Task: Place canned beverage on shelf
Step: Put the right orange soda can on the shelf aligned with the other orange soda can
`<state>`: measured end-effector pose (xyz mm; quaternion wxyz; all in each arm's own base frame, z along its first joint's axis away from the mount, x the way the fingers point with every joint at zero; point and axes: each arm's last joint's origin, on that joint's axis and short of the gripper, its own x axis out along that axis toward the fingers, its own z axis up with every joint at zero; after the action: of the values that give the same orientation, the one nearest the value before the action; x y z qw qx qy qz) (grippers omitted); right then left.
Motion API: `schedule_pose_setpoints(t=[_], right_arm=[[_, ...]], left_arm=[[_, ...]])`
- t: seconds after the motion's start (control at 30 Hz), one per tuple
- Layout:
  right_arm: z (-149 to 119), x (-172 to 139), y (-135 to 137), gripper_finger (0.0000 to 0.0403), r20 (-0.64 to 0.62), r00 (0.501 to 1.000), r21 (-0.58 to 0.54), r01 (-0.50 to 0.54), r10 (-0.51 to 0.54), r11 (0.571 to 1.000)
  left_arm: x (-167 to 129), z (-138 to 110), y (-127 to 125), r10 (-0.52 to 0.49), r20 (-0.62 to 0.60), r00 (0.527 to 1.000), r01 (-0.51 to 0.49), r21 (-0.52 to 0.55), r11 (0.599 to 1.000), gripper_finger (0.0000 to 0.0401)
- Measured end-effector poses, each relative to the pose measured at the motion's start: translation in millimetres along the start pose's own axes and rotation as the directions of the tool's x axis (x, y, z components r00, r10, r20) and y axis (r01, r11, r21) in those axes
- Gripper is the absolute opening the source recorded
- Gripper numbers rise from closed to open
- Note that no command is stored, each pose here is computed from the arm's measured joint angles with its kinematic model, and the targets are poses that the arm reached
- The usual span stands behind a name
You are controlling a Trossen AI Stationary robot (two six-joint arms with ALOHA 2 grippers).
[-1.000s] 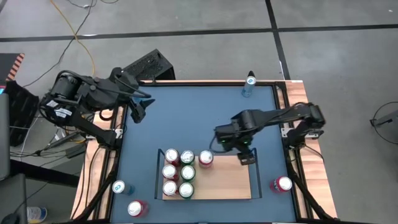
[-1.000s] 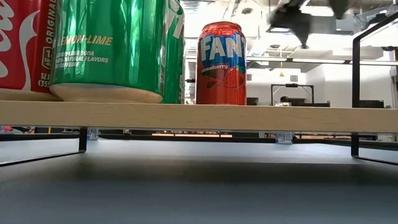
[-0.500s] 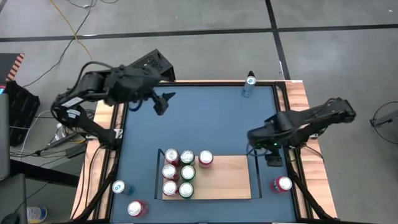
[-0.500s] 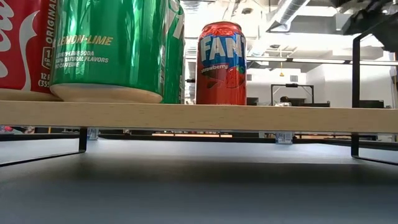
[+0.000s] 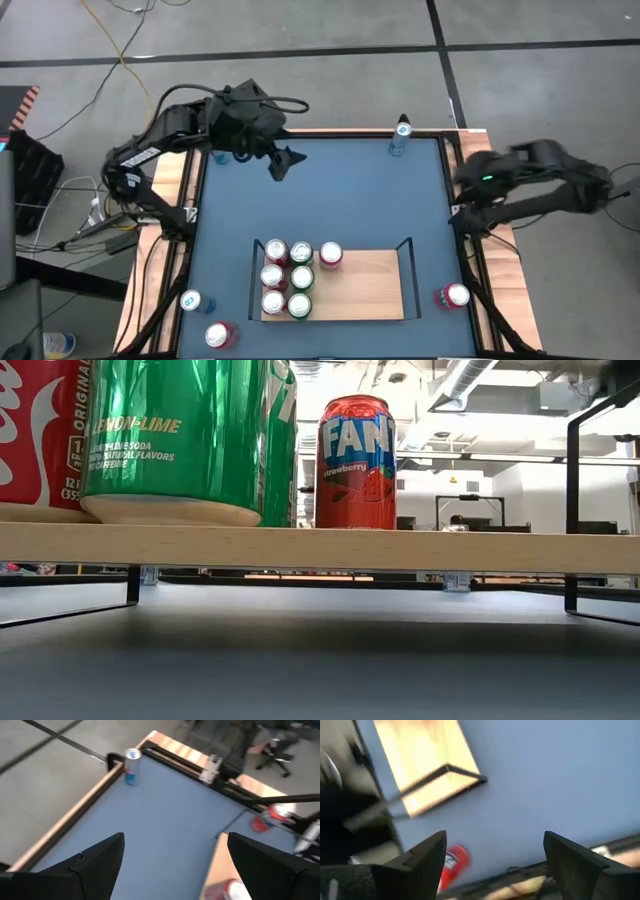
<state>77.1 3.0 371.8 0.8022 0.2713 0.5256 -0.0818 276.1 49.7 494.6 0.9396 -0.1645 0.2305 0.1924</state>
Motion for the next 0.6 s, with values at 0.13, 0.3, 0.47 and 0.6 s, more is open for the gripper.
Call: schedule_pose_setpoints(t=[0.13, 0.3, 0.47, 0.6], right_arm=[[-23.7, -16.6, -12.9, 0.0314, 0.113, 0.993, 0.299, -0.073, 0.041, 0.951], [-38.3, -9.9, -21.1, 0.0314, 0.101, 0.993, 0.487, -0.098, 0.056, 0.868], [-33.8, 25.1, -18.8, 0.0314, -0.097, 0.994, 0.563, 0.02, 0.042, 0.826], [-28.3, 47.1, -9.6, 0.0314, -0.235, 0.972, 0.592, 0.143, 0.0, 0.794]], left_arm=[[-13.0, -1.8, -2.9, -0.078, -0.013, 0.997, 0.077, -0.044, 0.996, 0.0339], [-43.9, -8.3, -6.9, -0.135, -0.018, 0.991, 0.134, -0.061, 0.989, 0.0339], [-72.4, -18.3, -12.5, -0.181, -0.036, 0.983, 0.177, -0.101, 0.979, 0.0339], [-93.1, -25.4, -19.6, -0.187, -0.01, 0.982, 0.185, -0.108, 0.977, 0.0339]])
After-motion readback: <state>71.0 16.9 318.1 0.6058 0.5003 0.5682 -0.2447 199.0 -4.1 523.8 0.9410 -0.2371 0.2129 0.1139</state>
